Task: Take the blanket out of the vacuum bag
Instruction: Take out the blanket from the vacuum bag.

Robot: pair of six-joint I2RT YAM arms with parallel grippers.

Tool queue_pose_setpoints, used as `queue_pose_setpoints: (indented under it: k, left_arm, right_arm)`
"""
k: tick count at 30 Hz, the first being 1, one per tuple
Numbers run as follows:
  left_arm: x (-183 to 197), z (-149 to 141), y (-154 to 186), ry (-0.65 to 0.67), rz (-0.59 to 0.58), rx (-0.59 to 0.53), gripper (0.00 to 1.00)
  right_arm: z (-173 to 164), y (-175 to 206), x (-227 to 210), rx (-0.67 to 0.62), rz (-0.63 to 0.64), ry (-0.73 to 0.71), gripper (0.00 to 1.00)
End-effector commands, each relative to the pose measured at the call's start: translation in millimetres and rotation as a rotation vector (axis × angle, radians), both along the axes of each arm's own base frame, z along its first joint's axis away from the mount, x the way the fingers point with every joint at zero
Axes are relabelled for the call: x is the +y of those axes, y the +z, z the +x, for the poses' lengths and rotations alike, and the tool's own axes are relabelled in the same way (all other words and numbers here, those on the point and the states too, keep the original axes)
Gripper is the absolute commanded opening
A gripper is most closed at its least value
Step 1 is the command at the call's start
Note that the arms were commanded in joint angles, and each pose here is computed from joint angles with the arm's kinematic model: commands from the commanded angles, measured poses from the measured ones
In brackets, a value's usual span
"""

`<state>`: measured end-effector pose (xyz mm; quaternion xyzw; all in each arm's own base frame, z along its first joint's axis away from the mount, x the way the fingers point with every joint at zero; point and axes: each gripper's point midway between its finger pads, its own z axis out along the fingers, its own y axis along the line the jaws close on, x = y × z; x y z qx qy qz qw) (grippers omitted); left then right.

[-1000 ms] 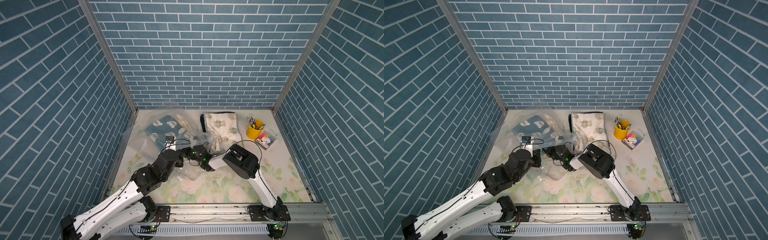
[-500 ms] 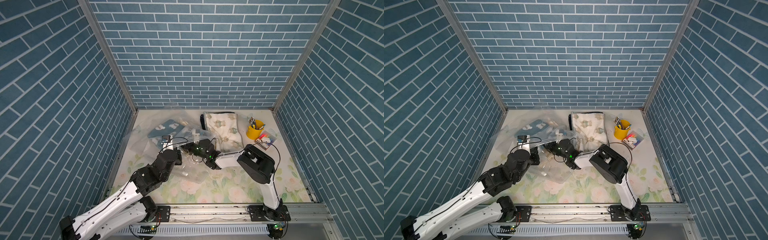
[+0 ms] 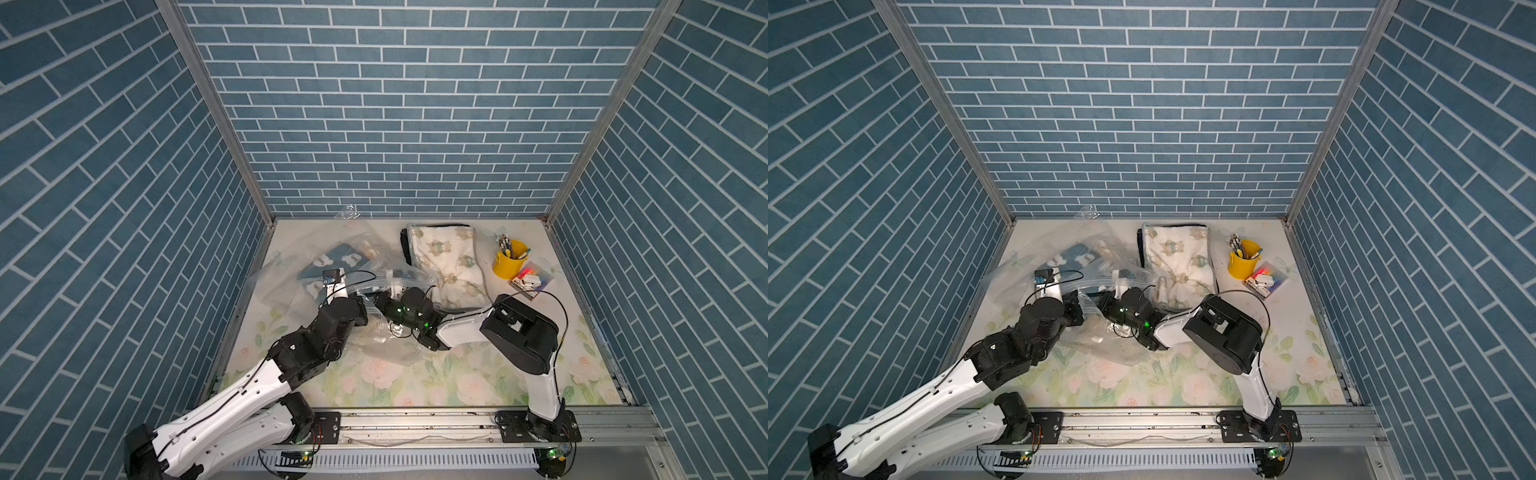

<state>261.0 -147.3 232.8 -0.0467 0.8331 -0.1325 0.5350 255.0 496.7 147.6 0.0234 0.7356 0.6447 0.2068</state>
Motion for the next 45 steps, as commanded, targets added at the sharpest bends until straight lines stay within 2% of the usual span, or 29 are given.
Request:
queue_pose_setpoints:
  k: [1, 6, 11, 17, 18, 21, 26, 30, 35, 39, 45]
  left_arm:
    - [-15.6, 0.6, -12.0, -0.052, -0.033, 0.024, 0.0]
    - [-6.6, 1.6, -27.9, 0.01, -0.042, 0.037, 0.0]
    - [-4.6, 8.2, -32.0, 0.054, -0.068, 0.003, 0.0]
    - [-7.2, 19.0, -31.1, 0.085, -0.019, -0.004, 0.0]
    - [-6.1, 19.2, -31.4, 0.09, -0.014, -0.006, 0.0]
    - [-1.7, 19.9, -32.4, 0.109, -0.01, -0.01, 0.0]
    - [6.2, 22.2, -37.8, 0.147, 0.002, -0.006, 0.0]
    - [13.3, 23.7, -41.3, 0.184, 0.007, -0.002, 0.0]
    - [23.7, 22.0, -39.5, 0.211, 0.01, -0.011, 0.0]
    - [31.1, 17.6, -37.8, 0.221, 0.008, -0.017, 0.0]
    - [38.5, 12.5, -40.3, 0.229, 0.018, -0.016, 0.0]
  right_arm:
    - [-12.2, -19.6, 18.7, -0.062, -0.048, 0.079, 0.0]
    - [-13.8, -64.8, 33.6, -0.043, -0.12, 0.117, 0.0]
    - [-3.2, -74.6, 54.7, -0.093, -0.197, 0.147, 0.0]
    - [-7.2, -52.5, 40.1, -0.117, -0.183, 0.136, 0.0]
    - [-8.3, -30.6, 37.3, -0.136, -0.152, 0.131, 0.0]
    - [-15.2, -0.5, 33.8, -0.159, -0.096, 0.152, 0.0]
    - [-26.1, 37.8, 32.2, -0.206, -0.028, 0.197, 0.0]
    - [-35.5, 42.3, 28.4, -0.18, 0.013, 0.228, 0.0]
    - [-32.4, 32.0, 2.3, -0.184, -0.035, 0.172, 0.0]
    - [-23.0, 36.4, -11.8, -0.252, -0.158, 0.125, 0.0]
    - [-23.3, 50.2, -24.8, -0.283, -0.151, 0.129, 0.0]
